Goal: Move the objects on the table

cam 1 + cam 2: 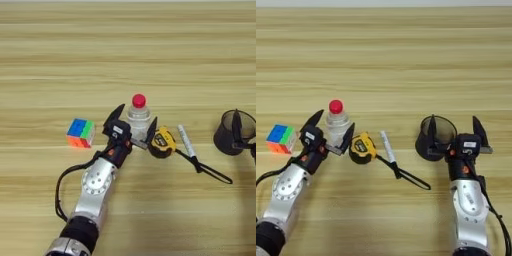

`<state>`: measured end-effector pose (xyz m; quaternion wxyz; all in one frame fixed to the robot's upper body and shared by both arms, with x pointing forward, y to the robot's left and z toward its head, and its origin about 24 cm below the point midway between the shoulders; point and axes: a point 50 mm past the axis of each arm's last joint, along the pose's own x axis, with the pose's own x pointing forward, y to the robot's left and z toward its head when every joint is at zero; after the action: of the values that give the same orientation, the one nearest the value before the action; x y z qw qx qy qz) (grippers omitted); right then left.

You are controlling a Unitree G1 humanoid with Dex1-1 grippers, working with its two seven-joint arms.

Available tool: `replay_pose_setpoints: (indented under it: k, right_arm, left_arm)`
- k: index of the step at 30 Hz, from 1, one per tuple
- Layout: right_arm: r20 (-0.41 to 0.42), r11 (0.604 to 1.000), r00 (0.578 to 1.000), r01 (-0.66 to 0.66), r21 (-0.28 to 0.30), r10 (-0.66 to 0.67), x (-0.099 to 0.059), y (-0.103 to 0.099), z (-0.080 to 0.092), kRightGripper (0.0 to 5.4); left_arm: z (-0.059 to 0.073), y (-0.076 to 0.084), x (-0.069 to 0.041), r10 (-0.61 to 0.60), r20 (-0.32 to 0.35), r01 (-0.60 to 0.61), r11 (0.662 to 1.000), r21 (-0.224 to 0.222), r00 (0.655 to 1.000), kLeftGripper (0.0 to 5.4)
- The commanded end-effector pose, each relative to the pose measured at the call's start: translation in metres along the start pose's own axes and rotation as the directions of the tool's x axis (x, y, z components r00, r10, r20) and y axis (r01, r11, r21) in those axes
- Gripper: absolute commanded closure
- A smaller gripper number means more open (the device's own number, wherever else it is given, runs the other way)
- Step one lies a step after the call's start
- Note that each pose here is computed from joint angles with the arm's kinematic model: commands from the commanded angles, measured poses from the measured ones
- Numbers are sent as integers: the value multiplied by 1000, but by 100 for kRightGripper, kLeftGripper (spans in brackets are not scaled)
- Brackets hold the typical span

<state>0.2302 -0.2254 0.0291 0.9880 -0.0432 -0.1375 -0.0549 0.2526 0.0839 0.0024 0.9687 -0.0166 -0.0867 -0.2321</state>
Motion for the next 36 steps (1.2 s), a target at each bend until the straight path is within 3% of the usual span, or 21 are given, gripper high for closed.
replay_pose_setpoints:
  k: [1,20,29,32,36]
  right_arm:
    - [-1,1000,1000,-1,2,1,-1,1,0,0]
    - [-3,1000,1000,1,5,-1,0,2,-1,0]
    - [-2,1000,1000,1,3,-1,0,2,-1,0]
    - [-2,1000,1000,2,2,-2,0,1,-1,0]
    - [-3,1000,1000,2,2,-2,0,1,-1,0]
  left_arm:
    - [1,-10,-2,-1,1,1,999,-37,1000,3]
    - [21,-2,-29,12,23,-13,1000,22,1000,3]
    - [44,18,-38,61,97,-64,998,28,993,3]
    - [54,33,-44,110,136,-114,993,19,985,3]
    - [57,51,-49,175,142,-180,983,29,974,3]
